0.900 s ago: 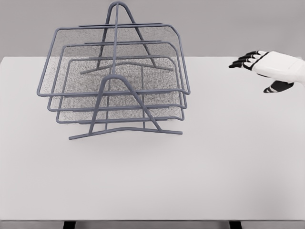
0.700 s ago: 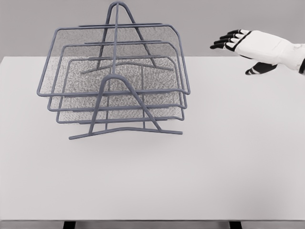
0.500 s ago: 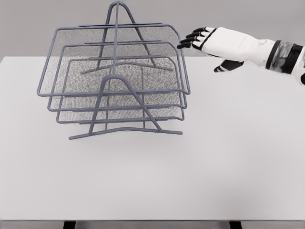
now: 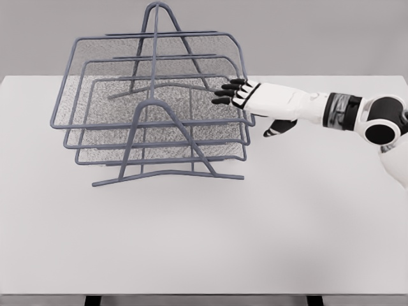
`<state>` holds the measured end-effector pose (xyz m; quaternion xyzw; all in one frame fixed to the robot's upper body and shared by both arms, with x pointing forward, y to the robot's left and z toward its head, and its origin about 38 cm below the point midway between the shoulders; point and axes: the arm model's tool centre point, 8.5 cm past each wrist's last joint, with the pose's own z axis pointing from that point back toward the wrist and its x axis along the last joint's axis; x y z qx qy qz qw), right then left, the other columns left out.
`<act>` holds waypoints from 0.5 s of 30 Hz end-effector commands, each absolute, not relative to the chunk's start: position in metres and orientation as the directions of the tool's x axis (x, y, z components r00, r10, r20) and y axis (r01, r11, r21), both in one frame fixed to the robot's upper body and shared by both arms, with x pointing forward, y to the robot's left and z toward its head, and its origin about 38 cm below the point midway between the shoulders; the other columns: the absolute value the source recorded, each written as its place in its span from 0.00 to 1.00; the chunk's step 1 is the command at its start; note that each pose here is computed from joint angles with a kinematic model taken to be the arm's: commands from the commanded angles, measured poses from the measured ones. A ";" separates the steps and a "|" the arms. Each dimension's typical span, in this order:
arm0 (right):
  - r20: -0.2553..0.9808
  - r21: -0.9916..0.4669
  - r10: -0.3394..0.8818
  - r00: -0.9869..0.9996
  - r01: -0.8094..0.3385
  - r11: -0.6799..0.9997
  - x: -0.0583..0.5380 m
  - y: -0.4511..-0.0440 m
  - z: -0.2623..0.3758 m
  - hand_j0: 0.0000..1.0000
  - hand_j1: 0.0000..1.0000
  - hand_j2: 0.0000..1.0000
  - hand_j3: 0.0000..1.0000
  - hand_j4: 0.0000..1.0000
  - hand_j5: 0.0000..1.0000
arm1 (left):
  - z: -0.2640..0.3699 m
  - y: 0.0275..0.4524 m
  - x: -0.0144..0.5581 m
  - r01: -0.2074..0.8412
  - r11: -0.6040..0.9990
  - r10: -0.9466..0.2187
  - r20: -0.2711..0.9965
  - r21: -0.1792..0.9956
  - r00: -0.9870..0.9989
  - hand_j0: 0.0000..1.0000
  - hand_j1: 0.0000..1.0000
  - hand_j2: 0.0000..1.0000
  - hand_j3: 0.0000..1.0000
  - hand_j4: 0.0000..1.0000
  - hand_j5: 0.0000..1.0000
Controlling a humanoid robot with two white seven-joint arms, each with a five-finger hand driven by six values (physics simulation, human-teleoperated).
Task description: Pull out the upper folder box with right arm
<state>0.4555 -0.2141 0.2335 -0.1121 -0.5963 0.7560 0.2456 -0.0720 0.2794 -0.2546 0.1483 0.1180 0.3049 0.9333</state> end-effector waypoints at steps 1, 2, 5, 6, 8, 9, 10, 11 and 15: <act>0.050 -0.938 0.512 -0.858 -0.217 -0.272 0.454 -0.228 0.228 1.00 1.00 1.00 1.00 1.00 1.00 | -0.255 0.280 -0.071 -0.534 0.771 0.603 -0.129 0.349 0.787 1.00 1.00 1.00 1.00 1.00 1.00; 0.038 -0.934 0.533 -0.845 -0.219 -0.281 0.454 -0.243 0.231 1.00 1.00 1.00 1.00 1.00 1.00 | -0.255 0.280 -0.071 -0.534 0.771 0.603 -0.129 0.349 0.787 1.00 1.00 1.00 1.00 1.00 1.00; 0.032 -0.930 0.552 -0.833 -0.226 -0.288 0.453 -0.254 0.231 1.00 1.00 1.00 1.00 1.00 1.00 | -0.255 0.280 -0.071 -0.534 0.771 0.603 -0.129 0.349 0.787 1.00 1.00 1.00 1.00 1.00 1.00; 0.026 -0.927 0.567 -0.823 -0.233 -0.295 0.452 -0.264 0.231 1.00 1.00 1.00 1.00 1.00 1.00 | -0.255 0.280 -0.071 -0.534 0.771 0.603 -0.129 0.349 0.787 1.00 1.00 1.00 1.00 1.00 1.00; 0.025 -0.925 0.578 -0.816 -0.239 -0.297 0.451 -0.271 0.231 1.00 1.00 1.00 1.00 1.00 1.00 | -0.254 0.280 -0.072 -0.533 0.770 0.604 -0.130 0.349 0.787 1.00 1.00 1.00 1.00 1.00 1.00; 0.031 -0.930 0.599 -0.800 -0.243 -0.276 0.451 -0.280 0.232 1.00 1.00 1.00 1.00 1.00 1.00 | -0.254 0.280 -0.072 -0.533 0.770 0.604 -0.130 0.349 0.787 1.00 1.00 1.00 1.00 1.00 1.00; 0.033 -0.931 0.612 -0.791 -0.247 -0.268 0.450 -0.287 0.232 1.00 1.00 1.00 1.00 1.00 1.00 | -0.254 0.280 -0.072 -0.533 0.770 0.604 -0.130 0.349 0.787 1.00 1.00 1.00 1.00 1.00 1.00; 0.024 -0.927 0.621 -0.784 -0.249 -0.279 0.449 -0.294 0.233 1.00 1.00 1.00 1.00 1.00 1.00 | -0.255 0.280 -0.071 -0.534 0.771 0.603 -0.129 0.349 0.787 1.00 1.00 1.00 1.00 1.00 1.00; 0.006 -0.923 0.641 -0.767 -0.251 -0.291 0.448 -0.309 0.238 1.00 1.00 1.00 1.00 1.00 1.00 | -0.254 0.280 -0.072 -0.533 0.770 0.604 -0.130 0.349 0.787 1.00 1.00 1.00 1.00 1.00 1.00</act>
